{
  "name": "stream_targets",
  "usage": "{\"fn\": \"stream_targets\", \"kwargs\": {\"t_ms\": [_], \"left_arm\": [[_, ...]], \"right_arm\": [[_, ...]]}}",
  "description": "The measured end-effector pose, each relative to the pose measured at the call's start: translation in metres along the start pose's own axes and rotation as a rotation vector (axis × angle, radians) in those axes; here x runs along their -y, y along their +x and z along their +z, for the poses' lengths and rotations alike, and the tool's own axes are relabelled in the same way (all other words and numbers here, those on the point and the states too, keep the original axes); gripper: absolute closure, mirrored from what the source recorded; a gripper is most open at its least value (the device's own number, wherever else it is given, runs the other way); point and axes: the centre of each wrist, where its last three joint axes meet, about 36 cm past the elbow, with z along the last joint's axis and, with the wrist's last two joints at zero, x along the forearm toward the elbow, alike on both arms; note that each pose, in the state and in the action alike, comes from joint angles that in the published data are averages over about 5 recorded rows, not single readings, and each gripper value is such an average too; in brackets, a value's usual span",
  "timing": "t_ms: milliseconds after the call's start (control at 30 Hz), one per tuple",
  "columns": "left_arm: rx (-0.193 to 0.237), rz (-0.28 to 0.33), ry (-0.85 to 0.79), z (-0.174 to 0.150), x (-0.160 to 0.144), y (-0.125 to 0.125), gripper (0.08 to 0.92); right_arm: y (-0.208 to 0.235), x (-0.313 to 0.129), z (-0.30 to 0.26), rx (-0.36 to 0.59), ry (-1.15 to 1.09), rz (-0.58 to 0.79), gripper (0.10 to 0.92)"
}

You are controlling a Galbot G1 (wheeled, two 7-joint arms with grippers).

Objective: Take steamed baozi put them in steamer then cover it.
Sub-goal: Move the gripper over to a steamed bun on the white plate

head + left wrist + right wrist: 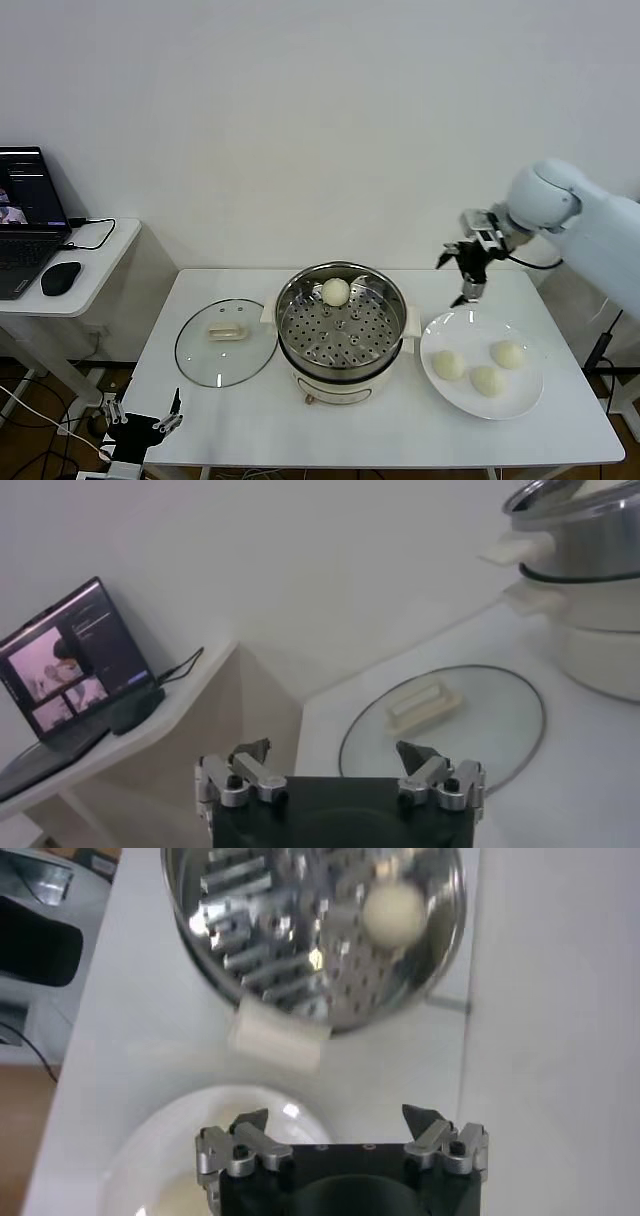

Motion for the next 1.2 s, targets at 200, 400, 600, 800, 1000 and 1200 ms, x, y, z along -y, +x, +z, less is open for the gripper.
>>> {"fn": "stream_targets", "kwargs": {"t_ms": [200, 400, 600, 800, 1000, 1200], "left_arm": [[-0.014, 0.000, 0.008, 0.003, 0.003, 0.000, 0.177], [-0.031, 0.003, 0.006, 0.009, 0.005, 0.000, 0.177], [-0.046, 0.004, 0.000, 0.014, 0.005, -0.001, 0.177], [-0.052, 0.004, -0.005, 0.017, 0.006, -0.004, 0.177], [-0.061, 0.010, -0.007, 0.021, 0.007, -0.007, 0.177], [-0.069, 0.015, -0.009, 0.025, 0.009, -0.008, 0.177]], "right_arm": [[-0.029, -0.019, 0.023, -0.033, -0.053, -0.038, 0.200], [-0.064, -0.032, 0.036, -0.064, -0.085, -0.068, 0.200], [-0.103, -0.044, 0.039, -0.081, -0.101, -0.104, 0.200], [-0.135, -0.051, 0.040, -0.082, -0.111, -0.130, 0.200], [-0.157, -0.054, 0.037, -0.085, -0.116, -0.140, 0.200], [-0.172, -0.053, 0.036, -0.091, -0.117, -0.137, 0.200]]}}
